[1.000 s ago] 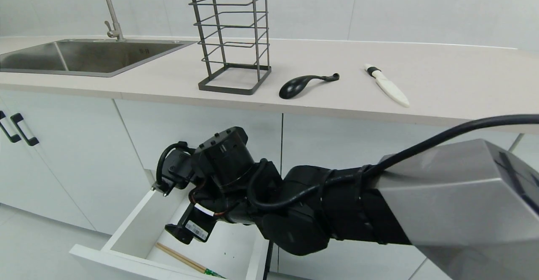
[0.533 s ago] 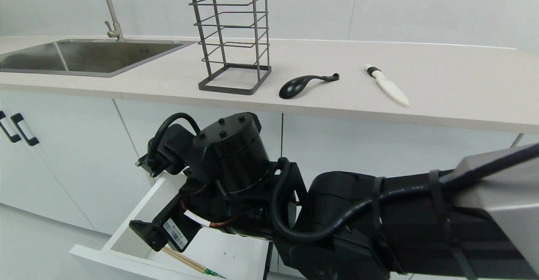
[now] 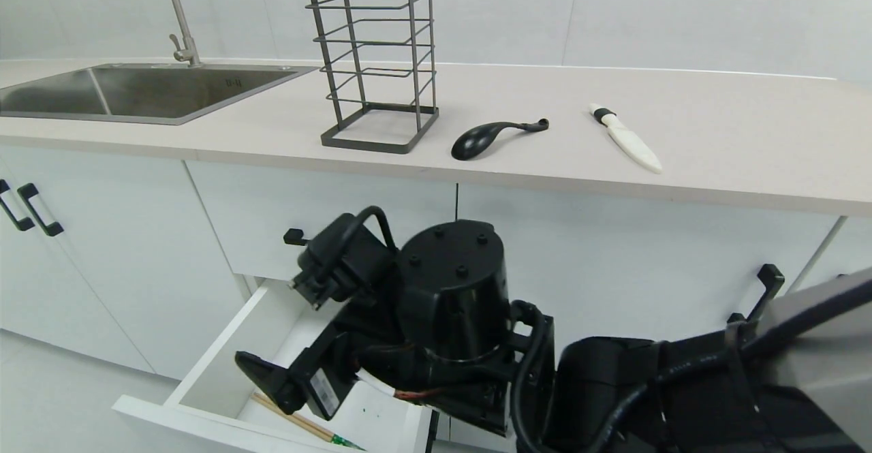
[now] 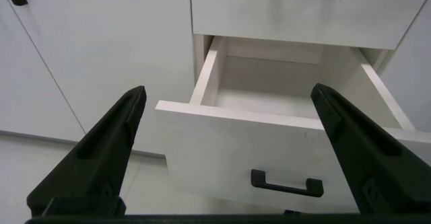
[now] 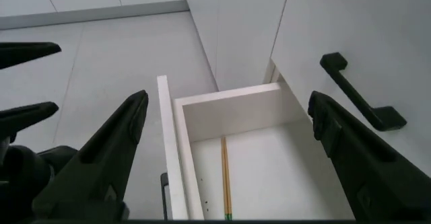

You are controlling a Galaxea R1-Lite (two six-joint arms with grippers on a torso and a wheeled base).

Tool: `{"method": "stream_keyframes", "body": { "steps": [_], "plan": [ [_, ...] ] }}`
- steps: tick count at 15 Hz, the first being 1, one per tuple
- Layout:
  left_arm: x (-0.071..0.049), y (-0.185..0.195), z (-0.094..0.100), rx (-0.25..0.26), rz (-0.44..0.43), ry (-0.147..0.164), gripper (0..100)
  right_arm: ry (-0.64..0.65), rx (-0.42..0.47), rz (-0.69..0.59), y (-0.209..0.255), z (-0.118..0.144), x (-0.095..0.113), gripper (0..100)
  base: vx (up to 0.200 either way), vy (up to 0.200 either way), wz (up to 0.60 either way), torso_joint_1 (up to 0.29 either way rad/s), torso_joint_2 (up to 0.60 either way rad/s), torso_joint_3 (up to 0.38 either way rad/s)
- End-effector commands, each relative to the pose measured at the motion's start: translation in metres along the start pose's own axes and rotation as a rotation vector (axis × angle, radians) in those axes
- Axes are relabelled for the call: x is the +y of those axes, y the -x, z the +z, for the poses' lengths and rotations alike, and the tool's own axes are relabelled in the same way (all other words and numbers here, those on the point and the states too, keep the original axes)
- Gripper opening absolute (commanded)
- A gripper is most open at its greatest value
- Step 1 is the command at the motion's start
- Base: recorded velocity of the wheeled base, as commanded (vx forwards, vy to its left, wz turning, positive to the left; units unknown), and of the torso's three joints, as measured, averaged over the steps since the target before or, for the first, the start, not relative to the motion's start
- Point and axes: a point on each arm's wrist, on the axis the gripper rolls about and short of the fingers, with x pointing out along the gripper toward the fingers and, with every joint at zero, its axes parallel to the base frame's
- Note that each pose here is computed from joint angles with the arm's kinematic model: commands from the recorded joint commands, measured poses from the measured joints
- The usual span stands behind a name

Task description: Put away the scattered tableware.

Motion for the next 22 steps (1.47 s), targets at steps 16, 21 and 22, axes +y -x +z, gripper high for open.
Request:
{"method": "stream_keyframes", "body": {
  "steps": [16, 21, 22],
  "plan": [
    [0.0, 0.0, 0.0, 0.001, 0.0, 0.0, 100, 0.02, -0.054, -0.148, 0.063, -0.029, -0.002, 100, 0.0, 0.0, 0.0, 0.103, -0.13, -0.075],
    [0.0, 0.0, 0.0, 0.001, 0.0, 0.0, 100, 0.019, -0.05, -0.145, 0.062, -0.03, -0.002, 100, 0.0, 0.0, 0.0, 0.211, -0.54, -0.199],
    [0.0, 0.0, 0.0, 0.001, -0.001, 0.0, 100, 0.02, -0.051, -0.145, 0.062, -0.03, -0.003, 100, 0.0, 0.0, 0.0, 0.115, -0.48, -0.232]
  ]
}}
